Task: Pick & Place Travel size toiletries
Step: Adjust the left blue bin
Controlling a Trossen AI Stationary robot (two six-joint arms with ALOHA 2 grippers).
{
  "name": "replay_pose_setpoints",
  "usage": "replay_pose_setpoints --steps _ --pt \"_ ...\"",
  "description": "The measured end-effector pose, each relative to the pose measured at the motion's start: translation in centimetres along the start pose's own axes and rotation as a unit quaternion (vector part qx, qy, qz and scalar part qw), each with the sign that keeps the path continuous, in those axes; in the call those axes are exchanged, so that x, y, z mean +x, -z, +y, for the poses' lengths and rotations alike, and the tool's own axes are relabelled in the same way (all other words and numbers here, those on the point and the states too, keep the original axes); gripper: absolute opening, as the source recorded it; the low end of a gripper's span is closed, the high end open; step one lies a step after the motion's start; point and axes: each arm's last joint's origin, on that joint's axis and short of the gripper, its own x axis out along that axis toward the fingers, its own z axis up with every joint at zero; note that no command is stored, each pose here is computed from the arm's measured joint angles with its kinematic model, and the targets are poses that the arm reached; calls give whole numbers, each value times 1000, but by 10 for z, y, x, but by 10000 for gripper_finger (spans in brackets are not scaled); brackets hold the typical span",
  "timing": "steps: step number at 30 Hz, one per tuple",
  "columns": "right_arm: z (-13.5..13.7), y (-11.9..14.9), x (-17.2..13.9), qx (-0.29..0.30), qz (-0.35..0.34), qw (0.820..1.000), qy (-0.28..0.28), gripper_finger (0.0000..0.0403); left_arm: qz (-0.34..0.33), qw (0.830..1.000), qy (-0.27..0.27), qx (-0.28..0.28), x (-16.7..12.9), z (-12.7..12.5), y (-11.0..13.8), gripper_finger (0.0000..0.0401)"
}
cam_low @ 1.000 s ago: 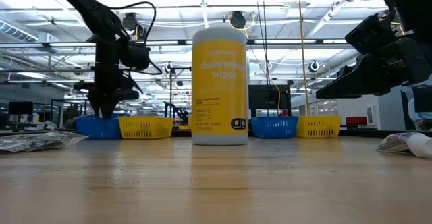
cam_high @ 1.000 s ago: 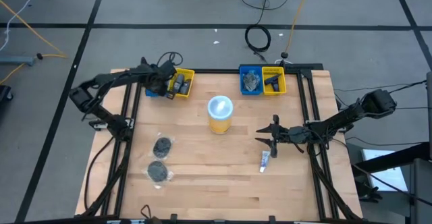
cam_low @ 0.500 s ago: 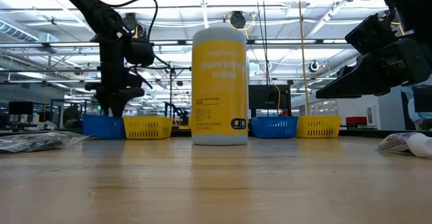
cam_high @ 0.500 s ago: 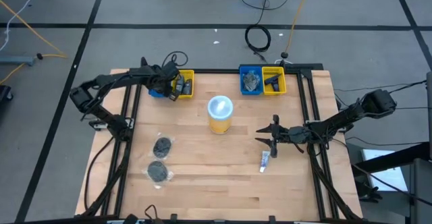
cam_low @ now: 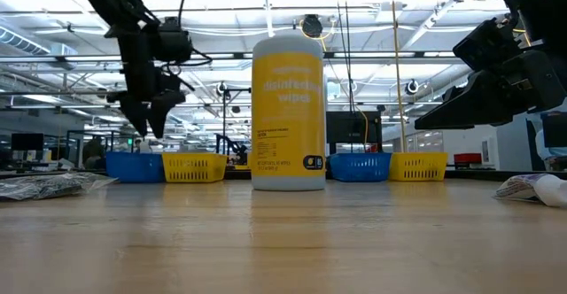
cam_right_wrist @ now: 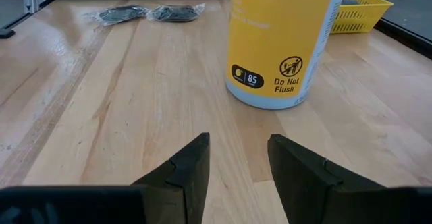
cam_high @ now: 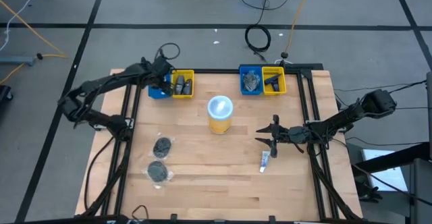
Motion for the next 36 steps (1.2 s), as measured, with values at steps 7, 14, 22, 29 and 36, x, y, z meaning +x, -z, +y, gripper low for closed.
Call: replay_pose_setpoints --steps 7,14,22,29,36 --pt "0 0 0 0 0 1000 0 141 54 992 -62 -100 -1 37 9 138" --pt "0 0 0 0 -1 1000 0 141 42 987 -88 -128 8 39 2 12" --pt "0 0 0 1 -1 1000 1 141 64 973 -195 -109 34 28 3 2" --pt "0 0 0 1 -1 1000 0 141 108 956 -256 -92 53 24 2 2" --pt "0 0 0 1 -1 1000 -1 141 133 960 -232 -81 65 23 -2 2"
